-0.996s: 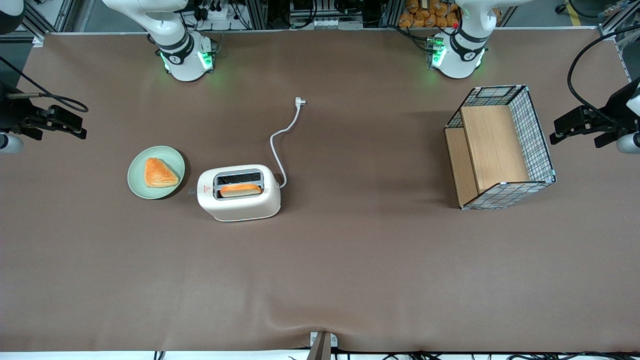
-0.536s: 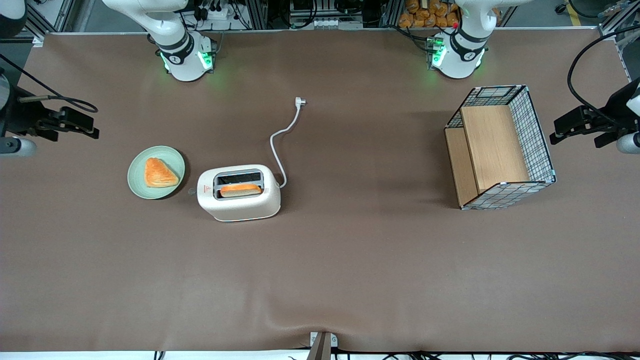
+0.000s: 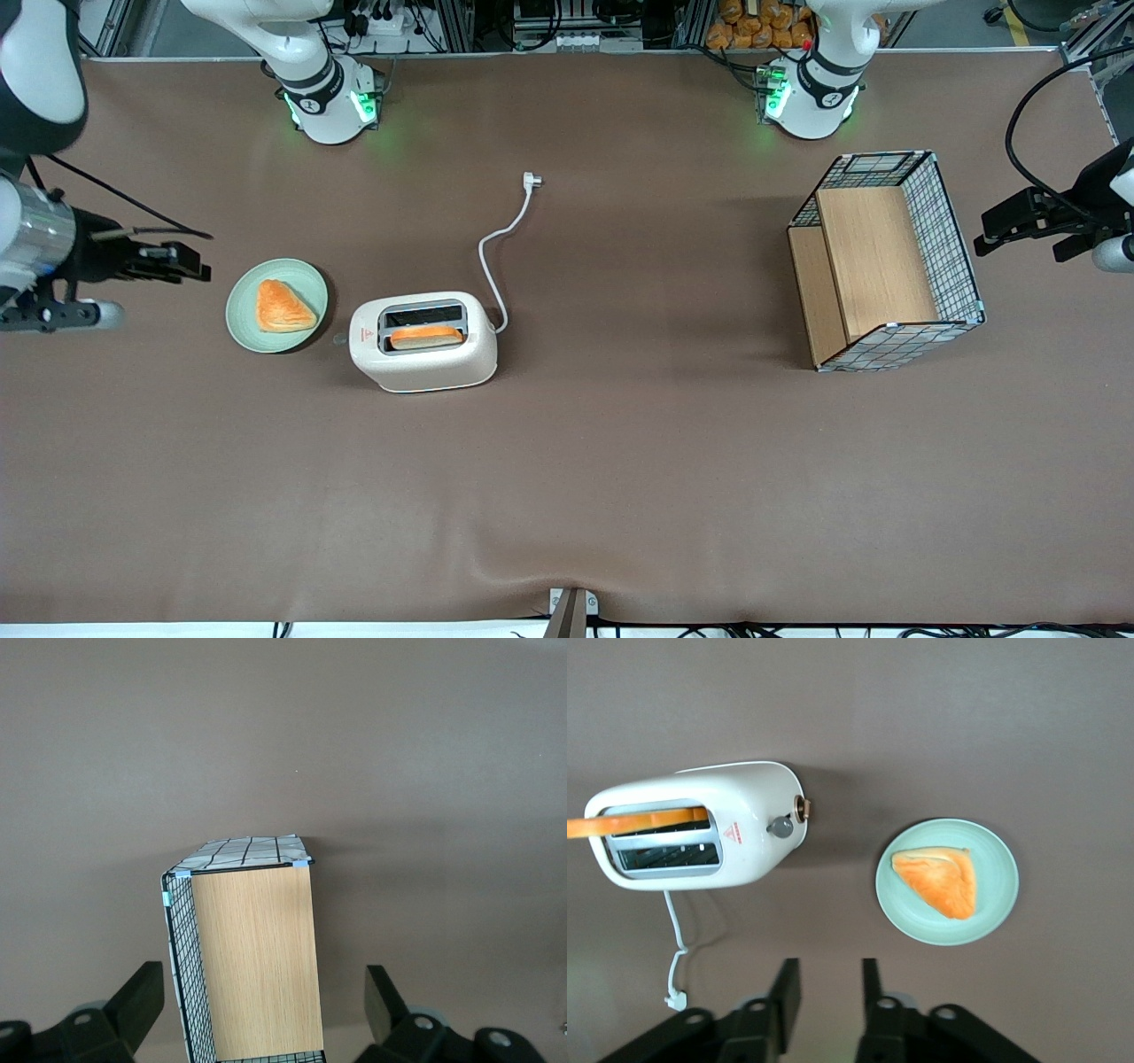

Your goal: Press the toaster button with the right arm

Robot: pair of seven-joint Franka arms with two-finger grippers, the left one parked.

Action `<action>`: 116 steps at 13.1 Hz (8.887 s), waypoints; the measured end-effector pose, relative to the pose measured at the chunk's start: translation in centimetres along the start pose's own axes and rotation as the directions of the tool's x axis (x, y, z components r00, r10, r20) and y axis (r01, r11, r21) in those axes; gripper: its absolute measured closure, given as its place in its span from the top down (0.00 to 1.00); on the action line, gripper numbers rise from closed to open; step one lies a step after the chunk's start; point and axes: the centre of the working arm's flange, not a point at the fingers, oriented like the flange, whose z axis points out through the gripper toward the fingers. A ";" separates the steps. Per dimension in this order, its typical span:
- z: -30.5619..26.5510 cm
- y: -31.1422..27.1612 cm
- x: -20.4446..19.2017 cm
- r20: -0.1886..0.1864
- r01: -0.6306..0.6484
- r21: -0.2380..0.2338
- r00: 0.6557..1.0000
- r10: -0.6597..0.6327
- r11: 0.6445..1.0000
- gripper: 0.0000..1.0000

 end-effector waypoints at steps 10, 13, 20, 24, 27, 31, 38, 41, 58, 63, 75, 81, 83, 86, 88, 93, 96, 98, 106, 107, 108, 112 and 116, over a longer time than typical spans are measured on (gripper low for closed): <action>12.9 -1.1 3.7 -0.033 0.002 0.156 0.999 0.003 0.988 0.01; 16.8 -0.8 4.5 -0.061 0.019 0.183 0.998 -0.008 0.983 0.01; 19.9 -0.6 4.5 -0.028 -0.024 0.260 0.999 0.032 0.965 0.01; 20.1 -1.0 4.5 -0.026 -0.035 0.287 0.999 0.045 0.957 0.01; 20.6 -0.9 4.6 -0.019 -0.041 0.288 0.999 0.048 0.957 0.01; 21.1 -0.9 4.5 -0.013 -0.044 0.287 0.999 0.050 0.957 0.01; 21.8 -0.9 4.7 -0.013 -0.047 0.285 0.999 0.053 0.957 0.01; 22.1 -0.9 4.8 -0.013 -0.049 0.284 0.998 0.055 0.958 0.01; 24.3 -0.2 5.5 -0.015 -0.027 0.298 0.999 0.033 0.954 0.01; 25.0 0.0 5.7 -0.018 -0.022 0.300 0.999 0.029 0.954 0.01; 27.0 0.6 6.1 -0.031 -0.024 0.294 0.999 0.034 0.956 0.01; 27.9 1.1 5.9 -0.058 -0.009 0.290 0.998 0.027 0.957 0.01; 27.9 1.1 5.9 -0.059 -0.008 0.289 0.998 0.027 0.957 0.01; 27.9 1.1 5.9 -0.059 -0.009 0.289 0.998 0.027 0.957 0.01; 27.9 1.1 5.9 -0.059 -0.009 0.290 0.998 0.027 0.957 0.01; 27.9 1.1 5.9 -0.059 -0.009 0.290 0.998 0.027 0.957 0.01; 27.9 1.1 5.9 -0.059 -0.009 0.290 0.998 0.027 0.957 0.01; 27.9 1.0 5.9 -0.059 -0.008 0.290 0.998 0.026 0.957 0.01; 27.8 0.9 5.9 -0.059 -0.005 0.293 0.998 0.023 0.956 0.01; 27.8 0.8 5.9 -0.058 -0.004 0.293 0.998 0.022 0.956 0.01; 27.7 0.8 5.9 -0.058 -0.004 0.293 0.998 0.022 0.956 0.01; 27.7 0.8 5.9 -0.059 -0.003 0.293 0.998 0.021 0.956 0.01; 27.7 0.8 5.9 -0.059 -0.002 0.294 0.998 0.020 0.956 0.01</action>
